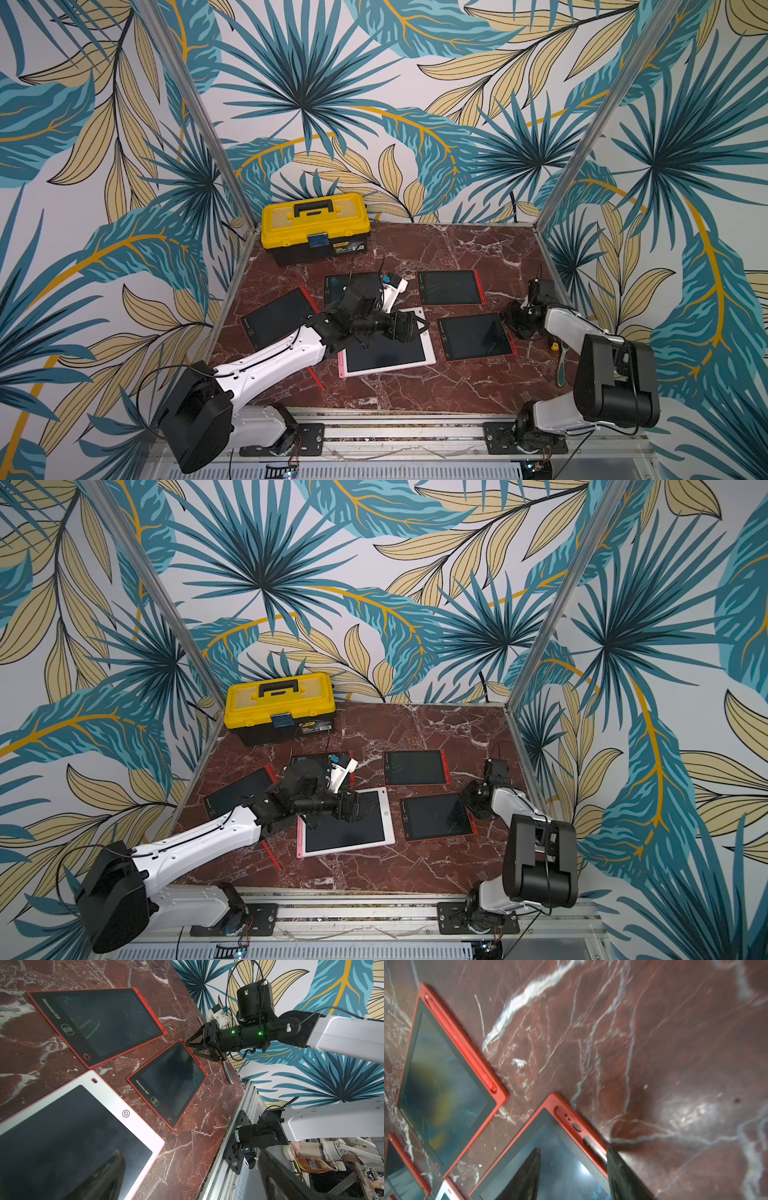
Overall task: Place the stylus back onto the writing tablet
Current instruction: Move the writing tablet to the center of the board, then pick up the stylus from the center of the board.
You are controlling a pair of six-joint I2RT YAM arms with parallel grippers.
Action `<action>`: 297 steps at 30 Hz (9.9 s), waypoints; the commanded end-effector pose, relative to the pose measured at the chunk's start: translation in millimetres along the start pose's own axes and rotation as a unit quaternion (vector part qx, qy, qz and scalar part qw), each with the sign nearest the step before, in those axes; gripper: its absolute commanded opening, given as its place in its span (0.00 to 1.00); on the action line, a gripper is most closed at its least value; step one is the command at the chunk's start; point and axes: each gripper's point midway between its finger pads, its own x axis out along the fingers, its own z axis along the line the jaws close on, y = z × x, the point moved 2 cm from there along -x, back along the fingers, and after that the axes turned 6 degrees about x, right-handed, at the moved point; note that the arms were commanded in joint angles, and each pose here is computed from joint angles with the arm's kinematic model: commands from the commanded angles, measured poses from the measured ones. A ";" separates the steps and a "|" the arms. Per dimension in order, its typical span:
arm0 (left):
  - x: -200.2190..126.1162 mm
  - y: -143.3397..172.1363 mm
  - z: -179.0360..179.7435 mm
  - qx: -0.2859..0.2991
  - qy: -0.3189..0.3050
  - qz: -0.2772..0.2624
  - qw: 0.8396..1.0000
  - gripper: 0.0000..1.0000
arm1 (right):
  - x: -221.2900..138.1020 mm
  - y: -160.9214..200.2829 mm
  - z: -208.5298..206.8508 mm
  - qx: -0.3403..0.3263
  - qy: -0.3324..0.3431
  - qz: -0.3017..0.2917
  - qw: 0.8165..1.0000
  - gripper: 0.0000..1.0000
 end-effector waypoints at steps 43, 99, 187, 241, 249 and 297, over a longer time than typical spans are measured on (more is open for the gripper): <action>-138.2 77.5 137.5 -0.298 -0.389 0.004 0.872 0.96 | -96.0 136.1 136.0 -0.322 -0.194 0.029 0.926 0.60; -176.6 198.1 205.0 -0.464 -0.532 0.138 0.695 0.24 | -142.6 323.0 193.9 -0.549 -0.304 0.162 0.761 1.00; -176.3 188.1 198.4 -0.471 -0.507 0.086 0.717 0.12 | -148.8 301.7 188.6 -0.527 -0.294 0.111 0.790 0.99; -116.2 45.0 153.2 -0.420 -0.373 0.011 0.827 0.12 | -55.7 377.7 253.4 -0.296 -0.413 0.344 0.789 0.60; -115.5 45.2 153.5 -0.421 -0.372 0.012 0.827 0.12 | -46.3 385.1 260.3 -0.278 -0.424 0.361 0.782 0.52; -114.5 31.7 149.0 -0.402 -0.358 0.003 0.843 0.36 | -21.2 378.4 250.5 -0.253 -0.407 0.353 0.804 0.03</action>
